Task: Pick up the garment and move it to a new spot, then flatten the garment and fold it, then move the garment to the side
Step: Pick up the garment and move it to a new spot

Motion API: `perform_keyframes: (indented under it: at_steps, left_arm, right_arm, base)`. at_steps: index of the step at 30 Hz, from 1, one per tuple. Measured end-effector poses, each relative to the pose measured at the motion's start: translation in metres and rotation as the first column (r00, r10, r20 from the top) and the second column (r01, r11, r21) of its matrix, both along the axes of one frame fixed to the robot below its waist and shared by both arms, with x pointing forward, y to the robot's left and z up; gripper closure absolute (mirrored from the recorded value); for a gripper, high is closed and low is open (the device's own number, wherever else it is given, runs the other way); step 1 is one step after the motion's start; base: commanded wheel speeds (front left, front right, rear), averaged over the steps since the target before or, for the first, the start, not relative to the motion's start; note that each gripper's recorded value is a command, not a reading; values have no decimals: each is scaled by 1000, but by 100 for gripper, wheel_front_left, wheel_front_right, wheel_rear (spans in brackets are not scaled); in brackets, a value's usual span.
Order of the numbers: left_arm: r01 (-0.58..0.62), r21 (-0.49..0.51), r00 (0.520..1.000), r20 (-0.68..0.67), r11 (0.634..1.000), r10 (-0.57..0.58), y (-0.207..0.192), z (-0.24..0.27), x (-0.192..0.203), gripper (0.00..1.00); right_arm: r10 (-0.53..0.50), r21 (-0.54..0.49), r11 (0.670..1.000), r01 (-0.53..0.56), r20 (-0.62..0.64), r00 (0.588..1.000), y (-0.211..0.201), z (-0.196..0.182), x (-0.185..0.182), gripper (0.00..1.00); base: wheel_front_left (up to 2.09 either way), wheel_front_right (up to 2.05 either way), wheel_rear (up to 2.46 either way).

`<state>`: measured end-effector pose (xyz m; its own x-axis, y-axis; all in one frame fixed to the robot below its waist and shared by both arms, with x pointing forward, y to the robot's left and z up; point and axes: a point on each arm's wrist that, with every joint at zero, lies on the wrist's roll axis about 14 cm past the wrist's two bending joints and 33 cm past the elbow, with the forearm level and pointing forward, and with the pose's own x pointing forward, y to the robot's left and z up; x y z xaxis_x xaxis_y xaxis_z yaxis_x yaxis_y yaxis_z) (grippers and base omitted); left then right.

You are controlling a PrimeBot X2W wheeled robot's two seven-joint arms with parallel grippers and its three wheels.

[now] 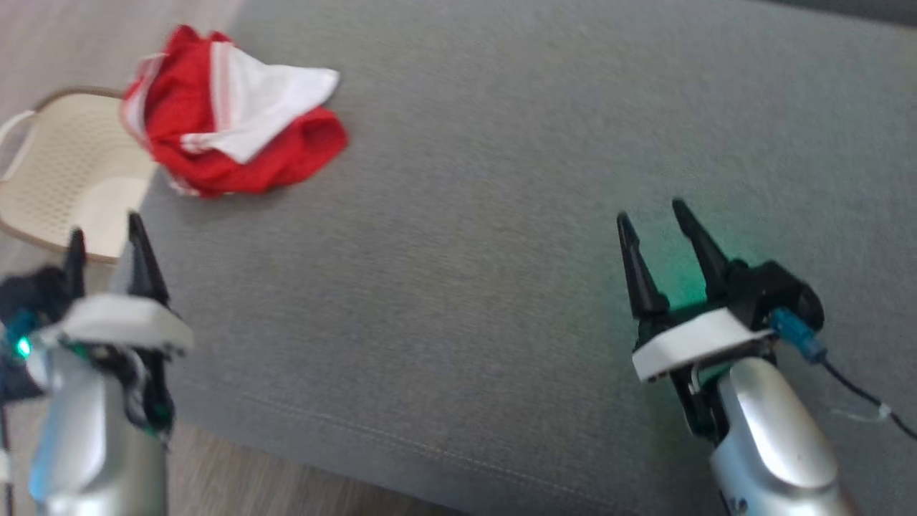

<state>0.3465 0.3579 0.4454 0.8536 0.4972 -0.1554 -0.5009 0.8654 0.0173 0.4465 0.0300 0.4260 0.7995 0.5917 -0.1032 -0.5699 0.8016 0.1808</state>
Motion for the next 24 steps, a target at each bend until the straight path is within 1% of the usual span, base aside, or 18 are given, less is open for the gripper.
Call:
perform_keyframes:
  at_steps: [4, 10, 17, 21, 22, 23, 24]
  left_arm:
    - [35, -8, 998, -61, 999, -36, 8, -15, 34, 0]
    - [40, -37, 987, -153, 999, -45, 14, -45, 68, 0]
    - [33, -75, 961, -272, 997, -52, 16, -81, 88, 0]
    - [19, -116, 931, -359, 993, -59, 9, -105, 95, 0]
    - [20, -123, 925, -375, 992, -65, 7, -109, 96, 2]
    - [19, -114, 921, -384, 993, -61, 8, -111, 98, 59]
    - [19, -99, 919, -390, 995, -56, 11, -110, 100, 100]
  right_arm:
    - [-33, 0, 999, 33, 20, 999, -12, 0, 14, 0]
    - [-90, 3, 996, 90, 29, 996, -34, -4, 26, 0]
    - [-144, -26, 989, 145, 22, 989, -59, -15, 30, 0]
    - [-175, -34, 984, 175, 21, 984, -71, -19, 36, 0]
    - [-181, -35, 983, 181, 20, 983, -74, -20, 36, 0]
    - [-186, -37, 982, 186, 17, 982, -76, -21, 36, 0]
    - [-190, -40, 981, 190, 14, 982, -77, -23, 36, 0]
  base:
    - [0, 0, 0]
    - [0, 0, 0]
    - [0, 0, 0]
    - [0, 0, 0]
    - [0, 0, 0]
    - [0, 0, 0]
    - [0, 0, 0]
